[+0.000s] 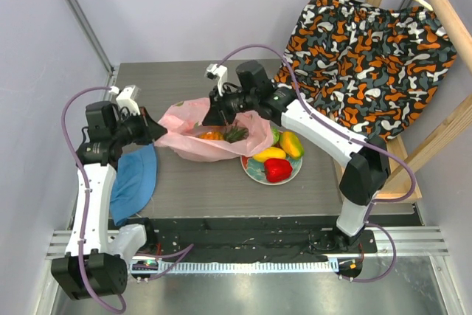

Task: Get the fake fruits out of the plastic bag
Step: Take out the fake fruit from the plastic bag.

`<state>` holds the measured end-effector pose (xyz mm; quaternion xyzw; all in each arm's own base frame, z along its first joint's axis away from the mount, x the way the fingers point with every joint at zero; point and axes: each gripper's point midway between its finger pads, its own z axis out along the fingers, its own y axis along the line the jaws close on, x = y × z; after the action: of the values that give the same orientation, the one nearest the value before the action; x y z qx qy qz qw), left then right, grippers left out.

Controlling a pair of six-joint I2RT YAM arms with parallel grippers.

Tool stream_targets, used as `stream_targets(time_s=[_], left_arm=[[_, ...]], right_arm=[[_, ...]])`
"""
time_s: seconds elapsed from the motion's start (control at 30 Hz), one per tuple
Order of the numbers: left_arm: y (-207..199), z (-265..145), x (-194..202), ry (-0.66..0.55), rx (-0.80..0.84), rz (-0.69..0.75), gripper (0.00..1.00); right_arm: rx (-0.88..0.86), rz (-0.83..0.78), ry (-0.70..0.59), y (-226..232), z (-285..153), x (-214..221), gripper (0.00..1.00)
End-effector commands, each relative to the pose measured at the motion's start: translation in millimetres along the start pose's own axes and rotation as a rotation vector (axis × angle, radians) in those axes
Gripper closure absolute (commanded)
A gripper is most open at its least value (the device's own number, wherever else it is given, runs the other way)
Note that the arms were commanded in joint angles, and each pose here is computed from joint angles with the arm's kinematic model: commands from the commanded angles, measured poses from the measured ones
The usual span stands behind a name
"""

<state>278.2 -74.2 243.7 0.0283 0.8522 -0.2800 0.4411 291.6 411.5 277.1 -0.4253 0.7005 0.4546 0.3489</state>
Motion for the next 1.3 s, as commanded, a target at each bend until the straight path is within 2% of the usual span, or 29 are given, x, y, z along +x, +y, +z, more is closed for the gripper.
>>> stream_targets(time_s=[0.0,0.03,0.1,0.13,0.17,0.2,0.3,0.33,0.37,0.57,0.67,0.73,0.83,0.93,1.1,1.27], left_arm=[[-25,-9,-22,-0.083,0.074,0.048,1.00],[-25,-9,-16,-0.076,0.076,0.043,1.00],[-27,-13,-10,-0.071,0.078,0.036,1.00],[-25,-12,-3,-0.057,0.074,0.025,1.00],[-26,-13,1,-0.052,0.074,0.025,1.00],[-26,-14,4,-0.050,0.073,0.022,1.00],[-21,-15,19,-0.016,0.049,0.013,1.00],[-19,-17,26,0.004,0.037,0.003,1.00],[-19,-19,29,0.014,0.037,0.016,1.00],[-14,-21,30,0.015,0.002,0.038,1.00],[-12,-19,33,0.024,0.005,0.040,1.00],[-12,-17,34,0.026,0.011,0.041,1.00],[-12,-15,35,0.031,0.019,0.033,1.00],[-14,-11,33,0.033,0.030,0.026,1.00],[-14,-9,29,0.033,0.034,0.027,1.00],[-11,-8,30,0.038,0.024,0.029,1.00]], right_arm=[[0.237,0.107,0.092,-42,7,38,0.77],[0.326,0.136,0.098,-54,7,44,0.65],[0.392,0.185,0.128,-64,11,61,0.51],[0.409,0.211,0.133,-68,12,65,0.39],[0.432,0.263,0.137,-72,16,71,0.37],[0.433,0.284,0.154,-76,22,79,0.36],[0.365,0.281,0.242,-61,37,104,0.51],[0.350,0.263,0.273,-53,37,112,0.53],[0.340,0.223,0.342,-42,37,132,0.53],[0.410,0.210,0.398,-43,8,148,0.49],[0.505,0.218,0.364,-55,-7,139,0.44],[0.638,0.324,0.299,-83,-24,130,0.39],[0.716,0.485,0.209,-116,-39,116,0.37],[0.751,0.520,0.200,-140,-37,117,0.35],[0.722,0.598,0.215,-166,-9,133,0.30],[0.640,0.598,0.207,-172,29,128,0.25]])
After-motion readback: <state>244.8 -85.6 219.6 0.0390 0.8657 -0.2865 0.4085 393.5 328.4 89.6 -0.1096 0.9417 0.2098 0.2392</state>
